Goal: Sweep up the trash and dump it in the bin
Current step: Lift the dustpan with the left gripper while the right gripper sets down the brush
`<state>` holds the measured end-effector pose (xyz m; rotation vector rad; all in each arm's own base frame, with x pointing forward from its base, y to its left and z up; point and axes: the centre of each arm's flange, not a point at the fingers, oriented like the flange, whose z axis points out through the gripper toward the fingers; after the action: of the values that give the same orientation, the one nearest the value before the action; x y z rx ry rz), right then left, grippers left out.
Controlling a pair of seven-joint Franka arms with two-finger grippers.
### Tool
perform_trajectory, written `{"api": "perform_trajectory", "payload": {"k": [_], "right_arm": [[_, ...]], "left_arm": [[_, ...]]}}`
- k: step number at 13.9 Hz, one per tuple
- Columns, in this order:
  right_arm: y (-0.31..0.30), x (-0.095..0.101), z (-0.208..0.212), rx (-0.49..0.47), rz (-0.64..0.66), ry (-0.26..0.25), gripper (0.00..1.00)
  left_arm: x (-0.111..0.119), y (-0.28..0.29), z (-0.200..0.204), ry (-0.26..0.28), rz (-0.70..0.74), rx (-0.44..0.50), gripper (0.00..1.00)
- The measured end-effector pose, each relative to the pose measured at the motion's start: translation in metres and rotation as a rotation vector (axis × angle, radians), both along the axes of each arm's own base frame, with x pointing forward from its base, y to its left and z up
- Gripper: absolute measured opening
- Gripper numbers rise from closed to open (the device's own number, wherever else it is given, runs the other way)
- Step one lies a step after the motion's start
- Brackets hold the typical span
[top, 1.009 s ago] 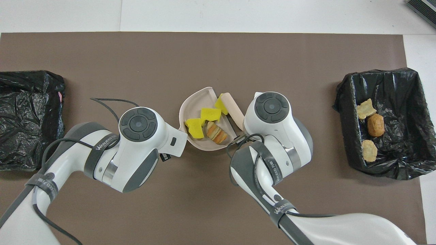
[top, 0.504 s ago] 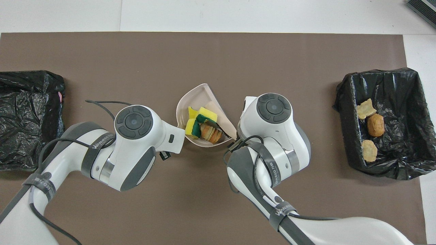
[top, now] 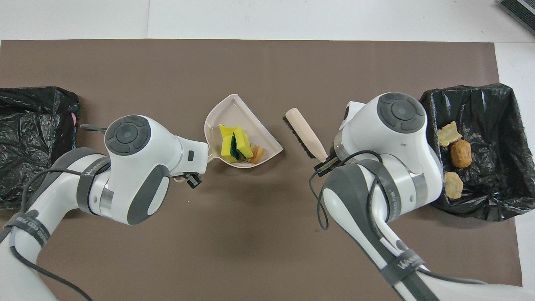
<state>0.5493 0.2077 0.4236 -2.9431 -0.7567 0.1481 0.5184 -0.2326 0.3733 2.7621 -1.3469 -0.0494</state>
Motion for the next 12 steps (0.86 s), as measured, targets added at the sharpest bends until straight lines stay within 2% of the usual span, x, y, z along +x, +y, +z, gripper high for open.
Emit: {"api": "perform_trajectory", "payload": {"k": [2,4,7,9,12], "right_arm": [[-0.006,-0.012,0.023,-0.041,-0.074,0.019,0.25],[0.016,-0.036,0.039,-0.112,-0.171,0.037,0.25],[0.088,-0.091,0.049,-0.175,-0.279,0.022,0.25],[0.109,-0.125,0.044,-0.189,-0.320,0.009,0.25],[0.129,-0.161,0.033,-0.167,-0.404,-0.009,0.25]], "left_arm": [[0.007,0.014,0.010,-0.015,0.034,-0.015,0.33],[0.013,0.028,0.024,-0.037,0.064,-0.027,0.33],[0.019,0.043,0.039,-0.061,0.100,-0.045,0.33],[0.021,0.047,0.043,-0.067,0.108,-0.047,0.33],[0.015,0.050,0.036,-0.048,0.108,-0.040,0.33]]}}
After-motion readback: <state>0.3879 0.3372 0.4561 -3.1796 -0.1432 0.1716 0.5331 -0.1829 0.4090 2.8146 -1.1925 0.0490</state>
